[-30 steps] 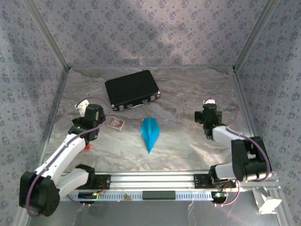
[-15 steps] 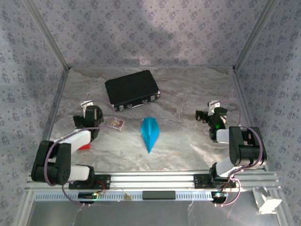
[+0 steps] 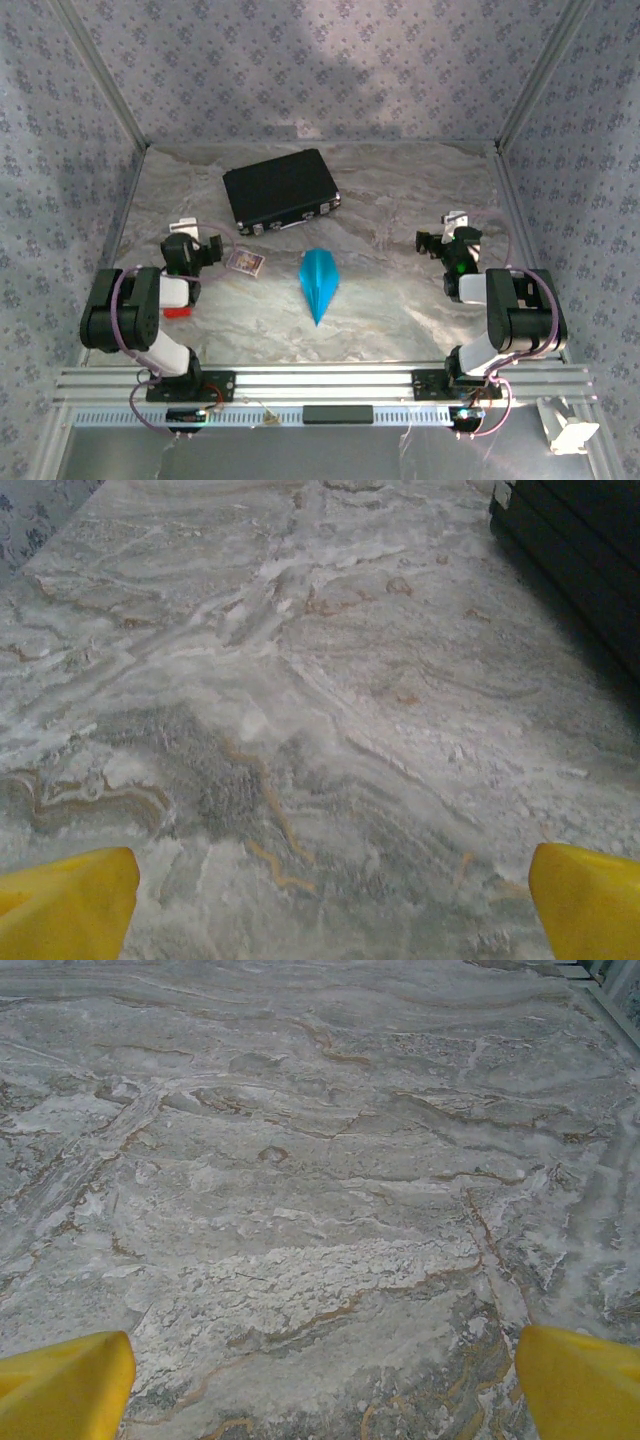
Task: Fold a paper plane with a square sheet of paper (pick it up from the middle)
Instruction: Reset both arms
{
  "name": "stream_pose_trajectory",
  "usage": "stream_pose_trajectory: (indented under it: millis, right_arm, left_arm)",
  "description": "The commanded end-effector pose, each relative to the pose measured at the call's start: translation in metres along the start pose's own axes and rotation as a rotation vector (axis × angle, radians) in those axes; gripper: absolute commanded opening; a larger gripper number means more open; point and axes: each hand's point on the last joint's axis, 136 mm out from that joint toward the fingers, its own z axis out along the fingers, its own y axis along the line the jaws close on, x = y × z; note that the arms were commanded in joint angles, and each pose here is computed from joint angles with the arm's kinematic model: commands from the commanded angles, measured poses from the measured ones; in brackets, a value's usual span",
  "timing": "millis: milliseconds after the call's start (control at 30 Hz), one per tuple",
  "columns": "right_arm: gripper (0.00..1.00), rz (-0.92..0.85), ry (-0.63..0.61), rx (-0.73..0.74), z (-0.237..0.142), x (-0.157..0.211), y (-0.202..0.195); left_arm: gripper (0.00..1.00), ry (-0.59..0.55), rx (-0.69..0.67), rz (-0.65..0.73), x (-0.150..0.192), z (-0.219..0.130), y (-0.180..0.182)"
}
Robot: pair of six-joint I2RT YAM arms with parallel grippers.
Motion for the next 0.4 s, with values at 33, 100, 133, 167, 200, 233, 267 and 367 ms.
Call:
stream_pose_trajectory:
  millis: [33,100,133,167,200,233,267,367]
  right_arm:
    - [0.99,0.01,-0.04,0.014,0.0013,-0.0134,-0.0021]
    - [0.99,0.01,-0.041,0.014,0.0012,-0.0136,-0.0021]
    - [0.99,0.009,-0.04,0.015,0.0012,-0.013,-0.0023]
    - [0.99,0.01,-0.042,0.015,0.0014,-0.0142,-0.0021]
    - [0.99,0.01,-0.04,0.016,0.0017,-0.0135,-0.0026]
    - [0.99,0.01,-0.038,0.014,0.0017,-0.0133,-0.0023]
    - [0.99,0.01,-0.039,0.014,0.0016,-0.0133,-0.0023]
    - [0.99,0.01,-0.04,0.016,0.0011,-0.0132,-0.0027]
  left_arm:
    - [1.0,-0.074,0.04,-0.015,-0.0317,0.0034,-0.008]
    - [1.0,-0.085,0.037,-0.016,-0.0328,0.0033,-0.0073]
    - [1.0,-0.077,0.037,-0.014,-0.0318,0.0033,-0.0078]
    - [1.0,-0.089,0.036,-0.01,-0.0333,0.0029,-0.0081]
    - [1.0,-0.083,0.037,-0.005,-0.0329,0.003,-0.0094]
    - [1.0,-0.081,0.047,0.002,-0.0326,0.0033,-0.0121]
    - [1.0,-0.081,0.052,0.005,-0.0329,0.0032,-0.013]
    - [1.0,-0.08,0.052,0.004,-0.0327,0.0033,-0.013]
